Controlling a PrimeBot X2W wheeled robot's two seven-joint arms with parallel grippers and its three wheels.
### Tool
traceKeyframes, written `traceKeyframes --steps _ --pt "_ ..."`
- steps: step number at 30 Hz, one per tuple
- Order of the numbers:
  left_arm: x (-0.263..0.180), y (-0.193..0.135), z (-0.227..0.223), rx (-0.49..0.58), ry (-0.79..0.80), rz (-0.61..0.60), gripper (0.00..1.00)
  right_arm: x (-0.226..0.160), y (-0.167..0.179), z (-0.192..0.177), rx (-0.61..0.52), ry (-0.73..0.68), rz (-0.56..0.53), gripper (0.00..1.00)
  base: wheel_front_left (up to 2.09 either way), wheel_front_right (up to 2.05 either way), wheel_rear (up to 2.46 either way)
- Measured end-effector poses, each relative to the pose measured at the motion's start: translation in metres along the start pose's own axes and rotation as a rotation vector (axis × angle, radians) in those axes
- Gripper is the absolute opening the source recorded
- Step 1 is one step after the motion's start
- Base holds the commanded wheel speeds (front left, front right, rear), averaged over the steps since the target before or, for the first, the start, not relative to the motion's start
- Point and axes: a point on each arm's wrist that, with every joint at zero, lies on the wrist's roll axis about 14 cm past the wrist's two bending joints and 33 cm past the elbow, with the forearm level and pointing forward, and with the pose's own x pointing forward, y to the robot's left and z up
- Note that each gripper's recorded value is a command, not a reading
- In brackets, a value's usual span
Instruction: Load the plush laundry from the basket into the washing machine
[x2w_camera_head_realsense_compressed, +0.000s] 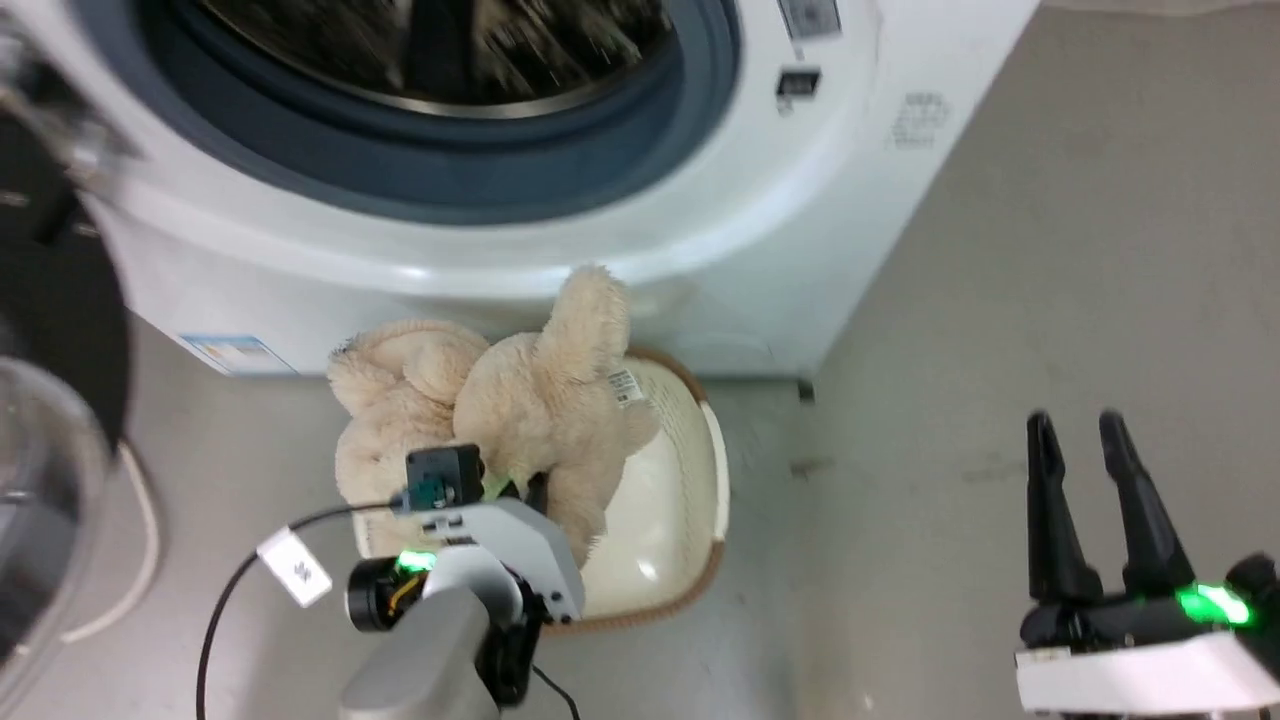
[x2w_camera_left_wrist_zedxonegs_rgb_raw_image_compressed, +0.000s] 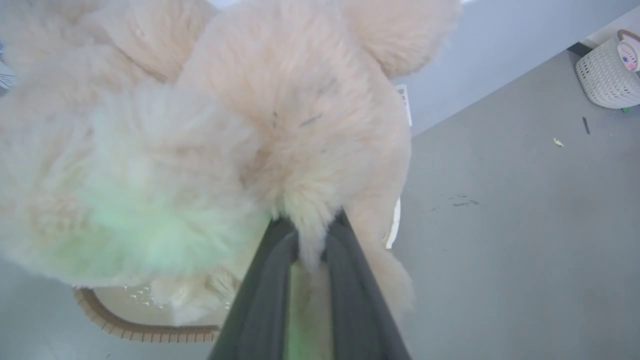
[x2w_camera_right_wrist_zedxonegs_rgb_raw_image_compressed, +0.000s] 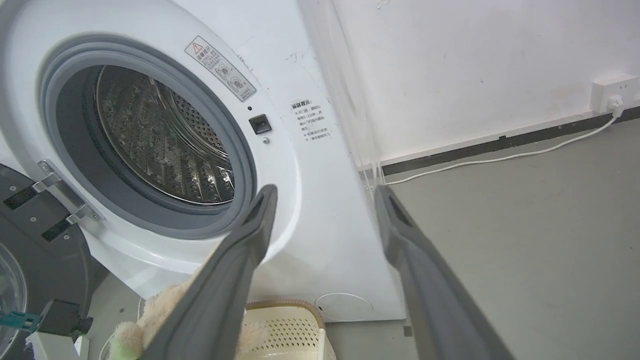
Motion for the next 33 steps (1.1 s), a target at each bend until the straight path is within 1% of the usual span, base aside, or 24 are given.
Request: traceKeyframes --steps 5,11,16,21,27,29,33 --pt "-0.032 -0.015 0.044 0.021 -0.194 -0.031 0.0 -0.016 0.013 0.013 0.008 -0.025 0.032 1.0 0.0 0.0 0.0" --pt "-0.074 -0.028 0.099 0.075 -0.417 -0.054 0.0 -0.029 0.026 0.028 0.014 -0.064 0.07 1.0 0.0 0.0 0.0" --pt "-0.097 -0.04 0.143 0.12 -0.587 -0.077 0.0 -0.033 0.025 0.036 0.004 -0.085 0.069 1.0 0.0 0.0 0.0" --pt "-0.094 -0.051 0.156 0.147 -0.631 -0.1 0.0 -0.034 0.016 0.032 -0.003 -0.071 0.038 1.0 0.0 0.0 0.0" --pt "-0.069 -0.067 0.174 0.262 -0.654 -0.134 0.0 -0.03 0.003 0.024 -0.013 -0.046 0.0 1.0 0.0 0.0 0.0" --pt "-0.057 -0.067 0.182 0.292 -0.657 -0.132 0.0 -0.027 0.0 0.02 -0.015 -0.036 -0.01 1.0 0.0 0.0 0.0" --pt "-0.032 -0.062 0.193 0.309 -0.646 -0.118 0.0 -0.019 -0.008 0.014 -0.022 -0.022 -0.031 1.0 0.0 0.0 0.0"
